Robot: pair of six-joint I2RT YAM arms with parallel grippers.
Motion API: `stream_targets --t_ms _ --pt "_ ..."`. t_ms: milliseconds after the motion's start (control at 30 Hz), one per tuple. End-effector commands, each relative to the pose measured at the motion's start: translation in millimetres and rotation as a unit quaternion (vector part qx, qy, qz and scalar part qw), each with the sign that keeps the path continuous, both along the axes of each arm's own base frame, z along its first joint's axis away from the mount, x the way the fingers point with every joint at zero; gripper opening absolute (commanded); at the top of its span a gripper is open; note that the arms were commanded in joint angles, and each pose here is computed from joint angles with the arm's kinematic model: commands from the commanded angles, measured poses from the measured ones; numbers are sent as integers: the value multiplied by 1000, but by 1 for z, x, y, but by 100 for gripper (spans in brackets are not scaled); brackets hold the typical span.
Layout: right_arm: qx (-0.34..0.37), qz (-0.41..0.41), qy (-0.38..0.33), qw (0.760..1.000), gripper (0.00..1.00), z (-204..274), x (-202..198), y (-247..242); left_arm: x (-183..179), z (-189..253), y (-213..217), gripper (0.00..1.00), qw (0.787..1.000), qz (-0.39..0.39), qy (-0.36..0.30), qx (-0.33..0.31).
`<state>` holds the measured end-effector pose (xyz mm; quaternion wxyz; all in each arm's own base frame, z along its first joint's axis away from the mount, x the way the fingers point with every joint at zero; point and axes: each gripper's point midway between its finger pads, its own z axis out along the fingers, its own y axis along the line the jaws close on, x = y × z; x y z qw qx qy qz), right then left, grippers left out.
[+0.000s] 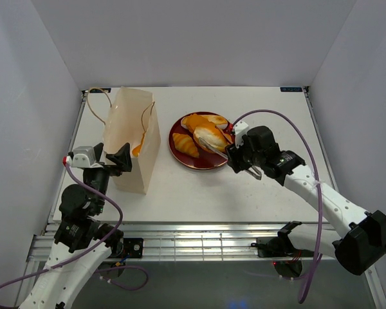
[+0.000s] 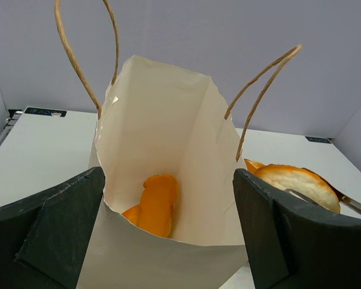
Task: Place the fake bread into the paper bag
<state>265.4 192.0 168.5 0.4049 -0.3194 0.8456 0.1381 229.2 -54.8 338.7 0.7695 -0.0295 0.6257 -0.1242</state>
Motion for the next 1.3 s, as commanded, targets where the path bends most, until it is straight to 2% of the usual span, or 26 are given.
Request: stream_targets --t_ms 0,267,533,800,1000,1133,1267 --pt "66 20 -67 995 17 67 0 19 -7 11 1 98 1000 -5 -18 -4" --pt "108 51 -121 985 17 134 -20 35 -9 14 7 98 1000 6 -24 -10" --pt "107 59 -174 977 17 189 -26 50 -15 19 13 98 999 16 -39 -17" --pt "117 84 -237 961 18 253 -27 89 -14 19 7 98 999 0 -41 -7" --pt "120 94 -265 952 18 277 -25 119 -13 17 9 98 999 7 -37 -5" --pt "148 110 -293 938 18 309 -32 137 -11 15 7 98 999 5 -34 -3" --pt "148 125 -301 934 18 316 -32 161 -9 13 5 97 1000 2 -28 1"
